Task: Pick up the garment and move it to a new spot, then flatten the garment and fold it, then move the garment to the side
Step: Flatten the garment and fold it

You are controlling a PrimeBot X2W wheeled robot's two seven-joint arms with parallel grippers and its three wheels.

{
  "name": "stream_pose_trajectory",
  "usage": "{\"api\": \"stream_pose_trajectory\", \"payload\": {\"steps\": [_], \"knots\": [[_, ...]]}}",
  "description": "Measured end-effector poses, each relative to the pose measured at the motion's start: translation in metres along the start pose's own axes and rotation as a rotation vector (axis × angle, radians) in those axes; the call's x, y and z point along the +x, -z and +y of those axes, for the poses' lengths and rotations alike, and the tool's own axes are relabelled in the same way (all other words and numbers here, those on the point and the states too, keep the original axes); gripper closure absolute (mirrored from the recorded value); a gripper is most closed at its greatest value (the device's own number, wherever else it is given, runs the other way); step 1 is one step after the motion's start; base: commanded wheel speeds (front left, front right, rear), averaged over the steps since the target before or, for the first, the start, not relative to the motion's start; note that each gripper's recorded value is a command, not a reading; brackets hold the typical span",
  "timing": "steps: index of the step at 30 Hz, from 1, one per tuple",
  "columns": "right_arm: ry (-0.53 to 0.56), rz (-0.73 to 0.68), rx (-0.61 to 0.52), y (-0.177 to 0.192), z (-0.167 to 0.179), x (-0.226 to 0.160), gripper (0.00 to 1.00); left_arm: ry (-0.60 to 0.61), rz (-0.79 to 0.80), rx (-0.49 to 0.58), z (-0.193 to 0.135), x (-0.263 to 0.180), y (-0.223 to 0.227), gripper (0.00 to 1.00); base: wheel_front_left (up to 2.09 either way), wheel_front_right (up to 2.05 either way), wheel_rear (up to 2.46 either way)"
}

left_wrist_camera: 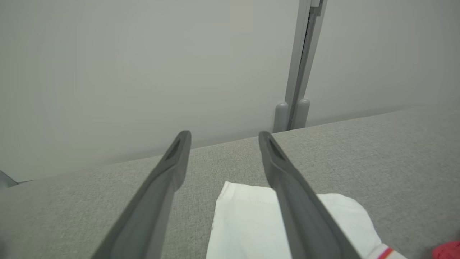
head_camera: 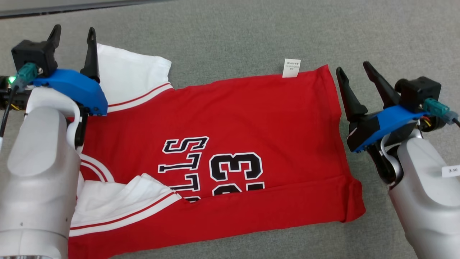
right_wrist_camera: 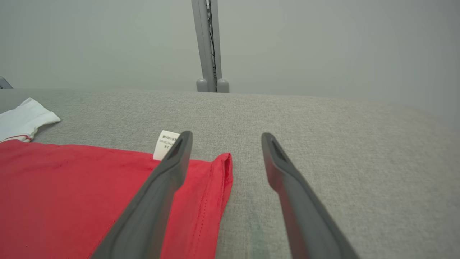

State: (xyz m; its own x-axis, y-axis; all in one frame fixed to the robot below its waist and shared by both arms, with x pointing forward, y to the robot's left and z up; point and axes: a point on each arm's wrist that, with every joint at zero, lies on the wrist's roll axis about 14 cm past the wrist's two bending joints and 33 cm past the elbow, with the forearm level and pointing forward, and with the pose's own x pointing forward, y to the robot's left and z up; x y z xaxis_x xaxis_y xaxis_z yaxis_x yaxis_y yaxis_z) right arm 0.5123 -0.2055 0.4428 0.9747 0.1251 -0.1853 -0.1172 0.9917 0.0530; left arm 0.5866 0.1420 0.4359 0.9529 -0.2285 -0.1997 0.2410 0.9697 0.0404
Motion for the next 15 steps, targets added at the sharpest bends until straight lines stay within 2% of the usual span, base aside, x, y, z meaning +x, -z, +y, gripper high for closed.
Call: {"api": "stream_pose_trajectory", "payload": {"steps": [15], "knots": [[-0.024,0.078,-0.009,0.031,-0.003,0.034,0.00,0.062,0.362,0.040,-0.003,0.033,0.090,0.00,0.00,0.00,0.00]]}}
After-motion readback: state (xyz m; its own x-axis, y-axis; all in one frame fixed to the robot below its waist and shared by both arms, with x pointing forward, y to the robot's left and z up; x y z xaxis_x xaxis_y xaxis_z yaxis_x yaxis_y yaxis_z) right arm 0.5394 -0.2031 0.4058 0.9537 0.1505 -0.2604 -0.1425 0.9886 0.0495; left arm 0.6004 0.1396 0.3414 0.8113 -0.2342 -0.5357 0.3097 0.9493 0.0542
